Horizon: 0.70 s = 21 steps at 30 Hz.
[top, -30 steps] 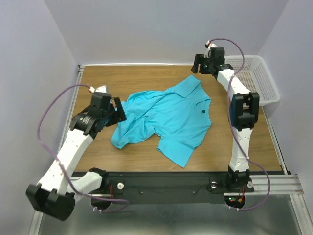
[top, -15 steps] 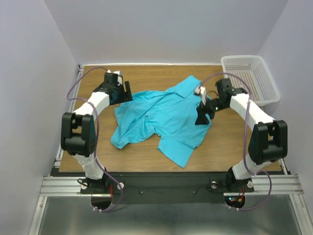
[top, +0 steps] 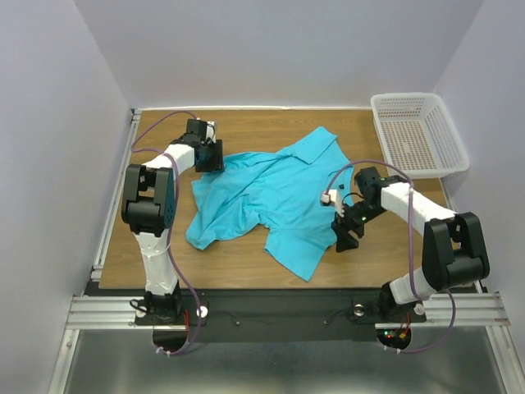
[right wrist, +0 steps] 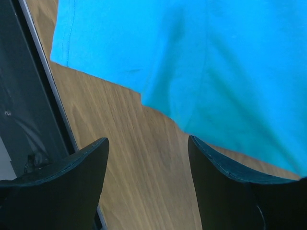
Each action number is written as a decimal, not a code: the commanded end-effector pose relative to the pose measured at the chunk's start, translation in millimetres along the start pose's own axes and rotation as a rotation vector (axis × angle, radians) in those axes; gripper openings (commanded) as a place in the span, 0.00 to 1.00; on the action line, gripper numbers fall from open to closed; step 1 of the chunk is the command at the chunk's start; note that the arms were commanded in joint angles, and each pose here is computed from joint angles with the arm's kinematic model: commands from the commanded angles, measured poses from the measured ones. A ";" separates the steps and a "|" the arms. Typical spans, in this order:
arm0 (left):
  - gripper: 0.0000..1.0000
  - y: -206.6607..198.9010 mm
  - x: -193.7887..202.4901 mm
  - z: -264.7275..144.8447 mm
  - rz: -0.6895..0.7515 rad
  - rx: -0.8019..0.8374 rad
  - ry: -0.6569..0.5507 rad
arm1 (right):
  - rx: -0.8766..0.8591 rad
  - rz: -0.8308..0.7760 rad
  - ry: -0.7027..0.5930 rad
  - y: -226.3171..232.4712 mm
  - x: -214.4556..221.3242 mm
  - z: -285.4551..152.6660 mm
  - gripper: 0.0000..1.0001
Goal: Fold and stack the t-shirts
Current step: Flatten the tshirt out
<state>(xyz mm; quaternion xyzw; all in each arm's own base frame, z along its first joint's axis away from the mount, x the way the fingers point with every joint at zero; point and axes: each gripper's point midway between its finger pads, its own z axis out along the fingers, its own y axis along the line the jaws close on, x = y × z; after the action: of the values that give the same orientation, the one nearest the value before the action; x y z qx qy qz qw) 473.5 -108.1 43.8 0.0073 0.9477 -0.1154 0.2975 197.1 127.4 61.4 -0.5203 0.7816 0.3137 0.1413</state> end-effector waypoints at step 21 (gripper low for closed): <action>0.00 33.1 -87.6 -16.9 -0.017 -0.040 -0.129 | 0.167 -0.409 0.242 7.9 10.4 42.2 0.03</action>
<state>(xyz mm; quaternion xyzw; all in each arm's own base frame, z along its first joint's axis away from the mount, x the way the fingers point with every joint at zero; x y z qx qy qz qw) 517.4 -81.1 87.0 -0.0130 0.9330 -0.1223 0.3381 195.2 168.2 20.3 -0.6485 0.7212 0.1823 0.1616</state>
